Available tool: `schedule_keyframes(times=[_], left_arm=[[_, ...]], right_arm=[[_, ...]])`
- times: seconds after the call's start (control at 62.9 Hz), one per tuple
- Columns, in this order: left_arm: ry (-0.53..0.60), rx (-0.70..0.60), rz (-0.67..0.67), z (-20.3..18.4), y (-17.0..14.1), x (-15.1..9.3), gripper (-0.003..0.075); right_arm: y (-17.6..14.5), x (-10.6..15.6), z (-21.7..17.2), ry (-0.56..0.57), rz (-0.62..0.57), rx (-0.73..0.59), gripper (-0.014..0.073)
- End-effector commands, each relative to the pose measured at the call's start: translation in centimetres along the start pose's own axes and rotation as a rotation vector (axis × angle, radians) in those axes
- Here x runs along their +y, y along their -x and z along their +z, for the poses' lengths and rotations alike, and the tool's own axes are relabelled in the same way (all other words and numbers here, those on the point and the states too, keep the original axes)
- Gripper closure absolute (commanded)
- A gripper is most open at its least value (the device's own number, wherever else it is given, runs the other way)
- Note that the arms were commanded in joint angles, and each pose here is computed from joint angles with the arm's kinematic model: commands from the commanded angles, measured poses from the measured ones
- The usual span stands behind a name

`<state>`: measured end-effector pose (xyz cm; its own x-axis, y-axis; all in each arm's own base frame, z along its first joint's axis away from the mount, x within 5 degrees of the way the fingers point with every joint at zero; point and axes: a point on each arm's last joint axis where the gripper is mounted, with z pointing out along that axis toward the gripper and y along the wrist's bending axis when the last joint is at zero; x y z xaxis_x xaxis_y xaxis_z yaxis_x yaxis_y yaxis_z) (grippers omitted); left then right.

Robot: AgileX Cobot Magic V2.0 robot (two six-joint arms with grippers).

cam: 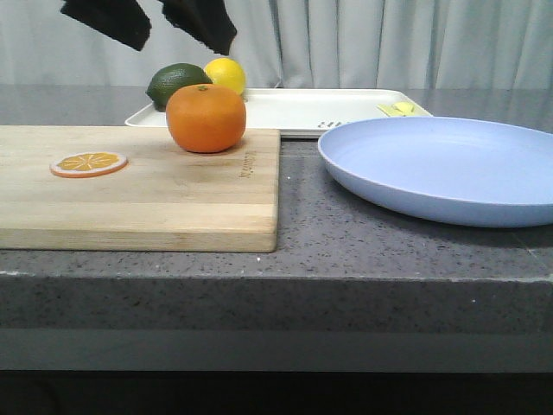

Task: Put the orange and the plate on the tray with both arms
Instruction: 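Lower the left gripper over the orange and close on it, then lift the orange with the left gripper and set it on the blue plate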

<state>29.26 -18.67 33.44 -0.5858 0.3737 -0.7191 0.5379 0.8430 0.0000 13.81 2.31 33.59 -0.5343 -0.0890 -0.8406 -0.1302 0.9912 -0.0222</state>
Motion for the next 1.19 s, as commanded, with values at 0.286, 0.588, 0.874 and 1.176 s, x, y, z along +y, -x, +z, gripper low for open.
schedule_keyframes(times=[0.286, 0.588, 0.874, 1.176], left_arm=[[0.022, -0.04, 0.045, 3.7, 3.2, -0.1, 0.0128], [0.025, 0.024, 0.05, 5.7, 2.4, -0.1, 0.0133], [0.022, 0.049, 0.045, 5.8, 2.1, -0.1, 0.0193], [-0.021, 0.0, 0.066, 4.8, 3.7, -2.2, 0.0279]], right_arm=[[1.4, -0.1, -0.5, -0.006, -0.024, -0.088, -0.0039], [1.4, -0.1, -0.5, -0.006, -0.024, -0.088, -0.0039], [1.4, -0.1, -0.5, -0.006, -0.024, -0.087, -0.0039], [1.4, -0.1, -0.5, -0.006, -0.024, -0.087, -0.0039]])
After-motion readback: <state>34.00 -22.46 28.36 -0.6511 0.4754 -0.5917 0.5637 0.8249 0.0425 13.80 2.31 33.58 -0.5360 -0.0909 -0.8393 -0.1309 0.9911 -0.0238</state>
